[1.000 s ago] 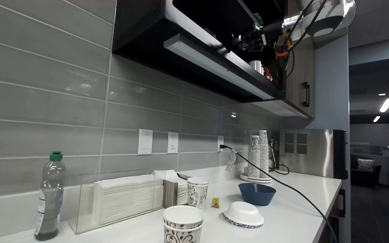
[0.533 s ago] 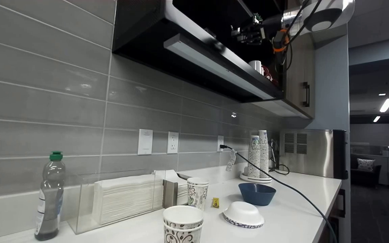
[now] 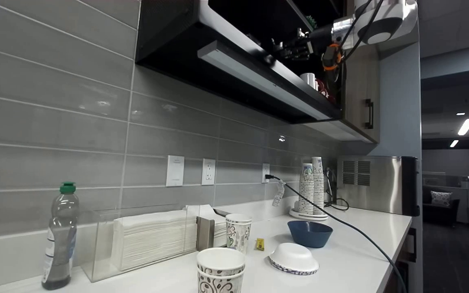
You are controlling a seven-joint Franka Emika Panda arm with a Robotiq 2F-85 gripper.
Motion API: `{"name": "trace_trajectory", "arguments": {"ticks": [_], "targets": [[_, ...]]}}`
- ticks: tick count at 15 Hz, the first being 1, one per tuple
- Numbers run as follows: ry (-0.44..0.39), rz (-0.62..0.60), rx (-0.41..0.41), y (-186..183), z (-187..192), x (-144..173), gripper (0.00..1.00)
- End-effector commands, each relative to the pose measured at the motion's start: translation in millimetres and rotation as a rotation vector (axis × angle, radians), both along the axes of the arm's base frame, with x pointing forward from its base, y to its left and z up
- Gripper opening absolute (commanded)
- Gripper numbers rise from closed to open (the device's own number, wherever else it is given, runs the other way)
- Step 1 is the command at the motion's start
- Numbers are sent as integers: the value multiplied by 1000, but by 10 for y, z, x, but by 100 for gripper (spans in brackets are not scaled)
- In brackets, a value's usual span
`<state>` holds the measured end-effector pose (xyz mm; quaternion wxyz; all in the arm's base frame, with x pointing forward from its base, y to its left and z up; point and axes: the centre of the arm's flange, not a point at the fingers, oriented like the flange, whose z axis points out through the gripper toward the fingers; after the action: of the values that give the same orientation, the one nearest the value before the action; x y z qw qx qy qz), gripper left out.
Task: Move the black object to the shelf above the counter
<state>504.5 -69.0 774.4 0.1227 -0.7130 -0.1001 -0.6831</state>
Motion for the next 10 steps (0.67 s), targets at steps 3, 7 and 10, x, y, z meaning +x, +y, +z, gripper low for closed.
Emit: {"name": "trace_trajectory", "arguments": {"ticks": [3,7,10], "targets": [[-20,-20,-9,16,9,110,11],[-4,-31,-8,-8,-1,88,75],[-9,-36,-1,-30,35,63,96]]}}
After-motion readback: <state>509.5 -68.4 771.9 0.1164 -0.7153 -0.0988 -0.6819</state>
